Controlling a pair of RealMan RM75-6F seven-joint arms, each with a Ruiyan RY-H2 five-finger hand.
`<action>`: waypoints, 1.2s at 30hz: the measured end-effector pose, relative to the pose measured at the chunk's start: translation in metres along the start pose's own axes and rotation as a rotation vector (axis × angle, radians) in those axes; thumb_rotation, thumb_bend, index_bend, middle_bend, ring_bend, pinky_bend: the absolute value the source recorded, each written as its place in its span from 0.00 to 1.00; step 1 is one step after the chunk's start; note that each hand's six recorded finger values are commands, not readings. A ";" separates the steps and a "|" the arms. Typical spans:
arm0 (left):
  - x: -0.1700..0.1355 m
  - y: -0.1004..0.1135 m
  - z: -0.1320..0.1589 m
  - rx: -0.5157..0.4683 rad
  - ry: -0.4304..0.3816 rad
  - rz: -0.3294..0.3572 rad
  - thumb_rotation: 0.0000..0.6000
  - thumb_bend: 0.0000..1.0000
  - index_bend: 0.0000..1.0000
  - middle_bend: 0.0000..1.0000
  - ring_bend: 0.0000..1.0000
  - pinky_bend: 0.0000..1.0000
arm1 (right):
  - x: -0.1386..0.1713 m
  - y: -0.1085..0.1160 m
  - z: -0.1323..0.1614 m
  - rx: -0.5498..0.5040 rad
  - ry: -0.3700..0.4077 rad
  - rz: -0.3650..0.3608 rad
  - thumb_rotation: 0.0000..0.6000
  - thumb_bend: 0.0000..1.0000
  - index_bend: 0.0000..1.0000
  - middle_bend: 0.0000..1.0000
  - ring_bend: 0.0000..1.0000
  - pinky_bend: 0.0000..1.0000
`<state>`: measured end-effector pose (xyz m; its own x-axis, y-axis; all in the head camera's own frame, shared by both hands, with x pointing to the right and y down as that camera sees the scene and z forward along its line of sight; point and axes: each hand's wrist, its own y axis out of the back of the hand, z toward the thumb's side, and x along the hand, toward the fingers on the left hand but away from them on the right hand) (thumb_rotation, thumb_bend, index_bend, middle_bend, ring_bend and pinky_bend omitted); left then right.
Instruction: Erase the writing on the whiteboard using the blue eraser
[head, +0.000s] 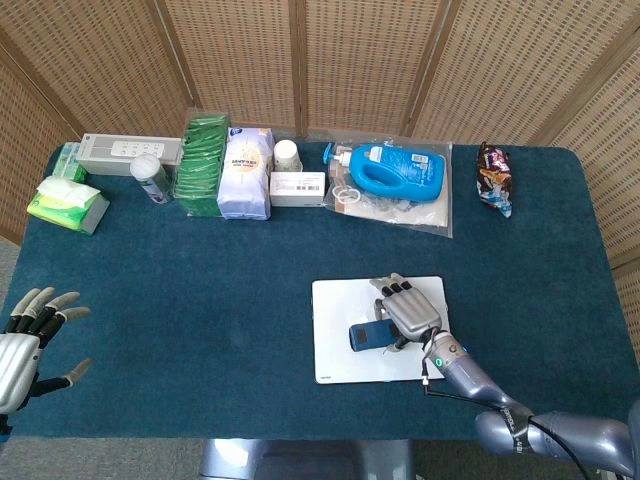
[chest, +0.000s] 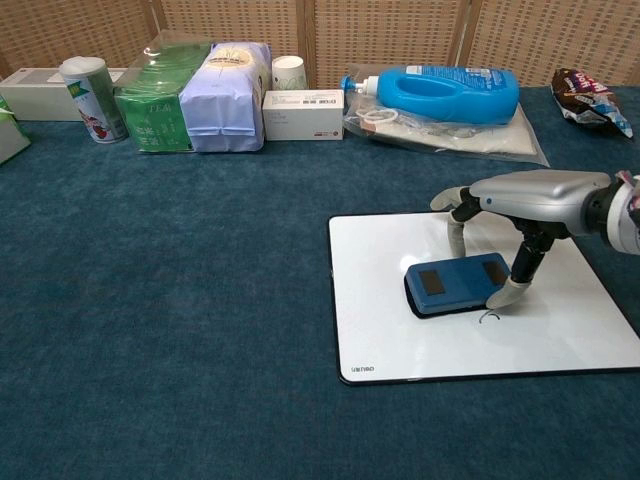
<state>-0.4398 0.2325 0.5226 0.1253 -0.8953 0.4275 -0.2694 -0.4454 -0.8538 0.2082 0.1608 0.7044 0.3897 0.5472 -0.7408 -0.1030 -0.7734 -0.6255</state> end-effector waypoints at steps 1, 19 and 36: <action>0.000 0.001 0.000 0.001 0.000 0.001 1.00 0.29 0.27 0.19 0.06 0.00 | 0.000 0.000 -0.001 -0.003 -0.002 0.000 1.00 0.11 0.57 0.08 0.00 0.00; 0.000 -0.001 0.007 -0.001 -0.018 -0.005 1.00 0.29 0.26 0.19 0.06 0.00 | 0.034 -0.002 -0.047 -0.019 -0.107 -0.014 1.00 0.12 0.56 0.08 0.00 0.00; 0.003 -0.003 0.000 -0.008 -0.006 -0.014 1.00 0.29 0.26 0.19 0.05 0.00 | 0.022 -0.004 0.013 -0.037 0.023 0.015 1.00 0.11 0.56 0.08 0.00 0.00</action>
<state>-0.4385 0.2311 0.5260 0.1350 -0.8892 0.4371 -0.2755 -0.4574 -0.8455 0.2058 0.1802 0.6878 0.4096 0.5281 -0.7438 -0.0749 -0.7932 -0.6044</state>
